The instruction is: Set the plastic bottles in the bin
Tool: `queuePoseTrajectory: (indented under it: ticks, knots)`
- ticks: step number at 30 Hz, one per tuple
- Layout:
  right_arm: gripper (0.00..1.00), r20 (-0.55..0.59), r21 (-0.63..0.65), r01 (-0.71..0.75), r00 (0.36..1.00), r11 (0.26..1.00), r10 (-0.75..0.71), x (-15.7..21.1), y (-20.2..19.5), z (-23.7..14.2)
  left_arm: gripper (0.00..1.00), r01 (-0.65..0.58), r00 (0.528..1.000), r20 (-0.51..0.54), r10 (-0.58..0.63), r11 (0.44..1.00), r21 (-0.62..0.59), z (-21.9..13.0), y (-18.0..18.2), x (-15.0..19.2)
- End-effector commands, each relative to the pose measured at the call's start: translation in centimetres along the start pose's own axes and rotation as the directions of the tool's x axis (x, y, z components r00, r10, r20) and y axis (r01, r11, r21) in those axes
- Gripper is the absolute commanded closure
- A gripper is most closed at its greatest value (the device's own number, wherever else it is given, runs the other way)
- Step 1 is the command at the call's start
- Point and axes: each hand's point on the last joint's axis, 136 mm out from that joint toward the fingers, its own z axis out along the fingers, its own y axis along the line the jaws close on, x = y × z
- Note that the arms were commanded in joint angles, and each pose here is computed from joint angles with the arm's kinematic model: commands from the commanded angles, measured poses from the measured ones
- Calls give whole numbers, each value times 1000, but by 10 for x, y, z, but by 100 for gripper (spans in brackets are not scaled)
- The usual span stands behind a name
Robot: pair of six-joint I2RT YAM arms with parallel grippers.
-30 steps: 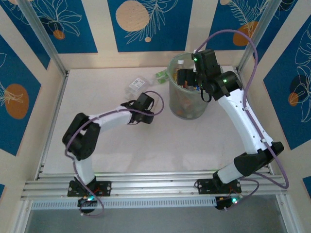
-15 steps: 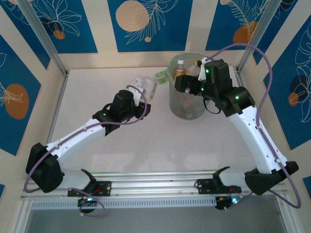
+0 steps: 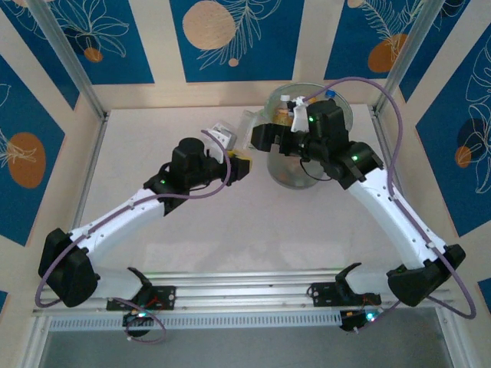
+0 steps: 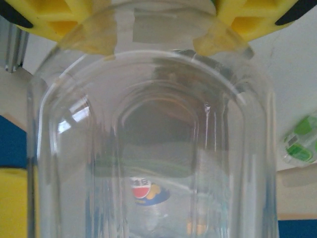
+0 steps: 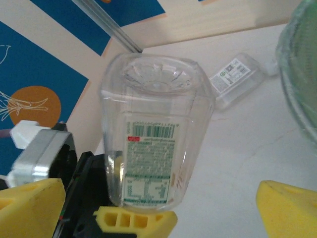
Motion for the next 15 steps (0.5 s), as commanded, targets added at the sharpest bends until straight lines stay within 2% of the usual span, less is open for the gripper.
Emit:
queuePoseTrajectory:
  ticks: [1, 7, 15]
  knots:
    - [1, -4, -46, -23, 1000, 999, 22, -4, 11, 10, 60, -28, 997, 70, 21, 993, 112, -2, -27, -23]
    - [2, -18, -54, -39, 999, 998, 38, -4, 12, 24, 59, -65, 995, 91, 51, 986, 154, -5, -39, -27]
    - [15, -44, -63, -47, 998, 997, 44, -4, 16, 38, 59, -111, 991, 93, 94, 974, 196, -3, -51, -28]
